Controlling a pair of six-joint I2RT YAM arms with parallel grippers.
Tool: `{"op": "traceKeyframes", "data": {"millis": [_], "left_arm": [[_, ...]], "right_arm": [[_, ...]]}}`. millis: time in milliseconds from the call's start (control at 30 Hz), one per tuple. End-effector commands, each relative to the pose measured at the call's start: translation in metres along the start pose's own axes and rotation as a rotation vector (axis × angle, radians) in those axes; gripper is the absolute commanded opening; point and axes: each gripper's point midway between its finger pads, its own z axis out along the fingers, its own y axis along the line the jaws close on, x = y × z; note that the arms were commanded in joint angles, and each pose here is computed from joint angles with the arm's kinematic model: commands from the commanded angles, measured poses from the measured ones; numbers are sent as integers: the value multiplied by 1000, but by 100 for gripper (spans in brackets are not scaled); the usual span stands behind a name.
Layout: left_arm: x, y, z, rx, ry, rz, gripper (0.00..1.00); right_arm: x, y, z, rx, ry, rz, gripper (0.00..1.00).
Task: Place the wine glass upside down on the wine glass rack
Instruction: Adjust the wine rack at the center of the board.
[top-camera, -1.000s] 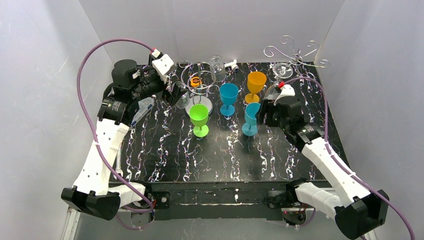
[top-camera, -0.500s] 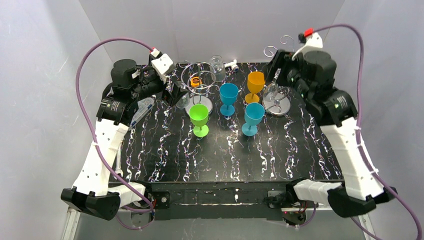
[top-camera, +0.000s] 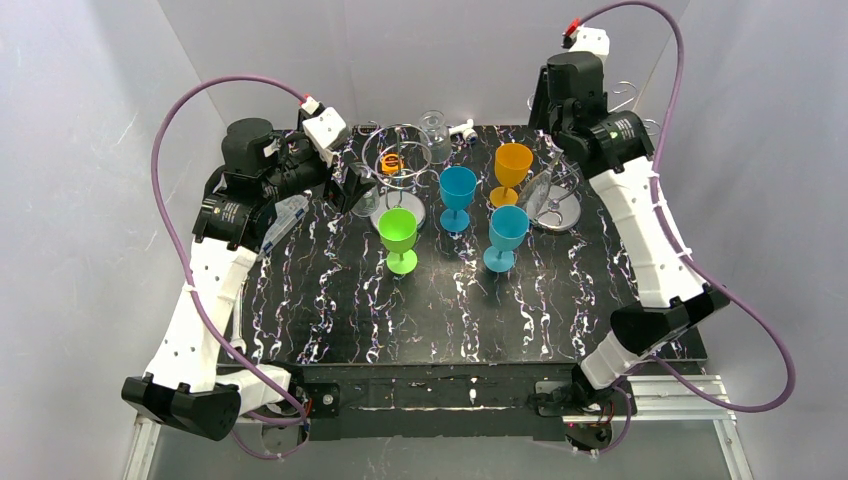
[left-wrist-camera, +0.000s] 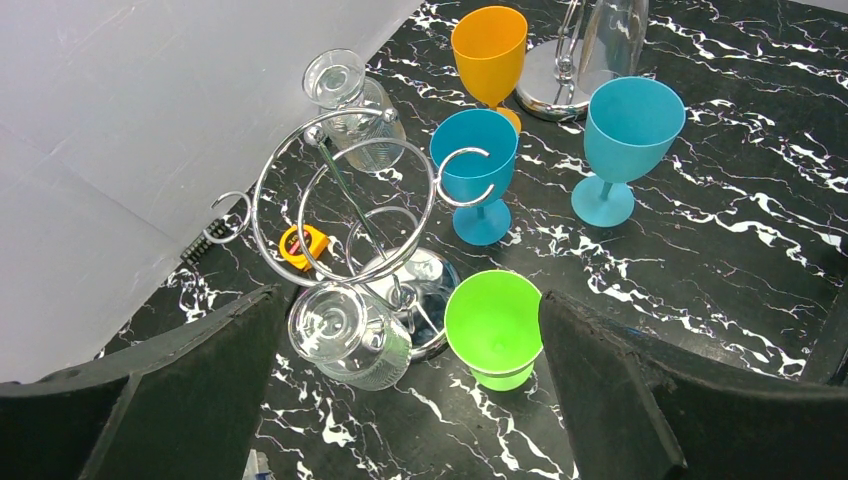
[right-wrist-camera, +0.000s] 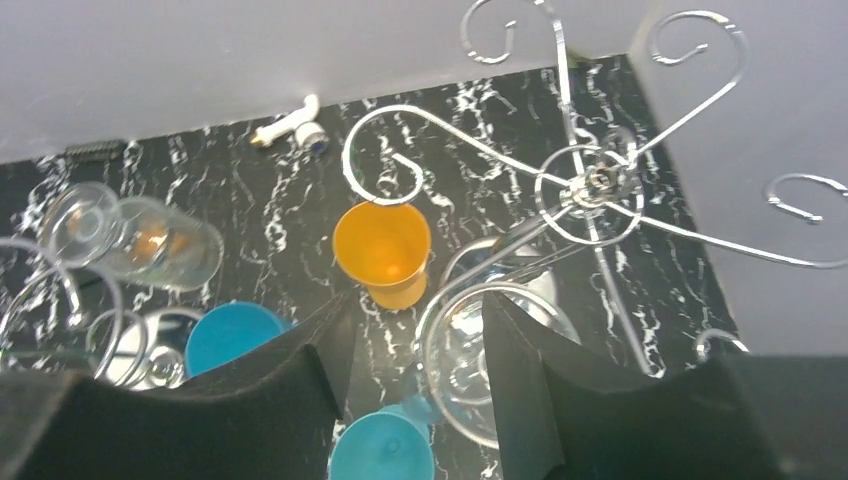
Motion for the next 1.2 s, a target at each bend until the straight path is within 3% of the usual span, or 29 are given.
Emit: {"op": "traceKeyframes", "data": {"millis": [0, 533, 933, 1167], "left_arm": [[-12, -4, -12, -3, -33, 26, 98], [-10, -4, -10, -3, -33, 27, 98], [-12, -2, -9, -3, -32, 36, 98], [-17, -2, -10, -4, -37, 31, 98]], "right_arm": [[-38, -35, -13, 136, -110, 69, 56], [-28, -88, 23, 256, -69, 24, 48], [-16, -76, 56, 62, -19, 48, 39], [-13, -82, 62, 45, -21, 56, 32]]}}
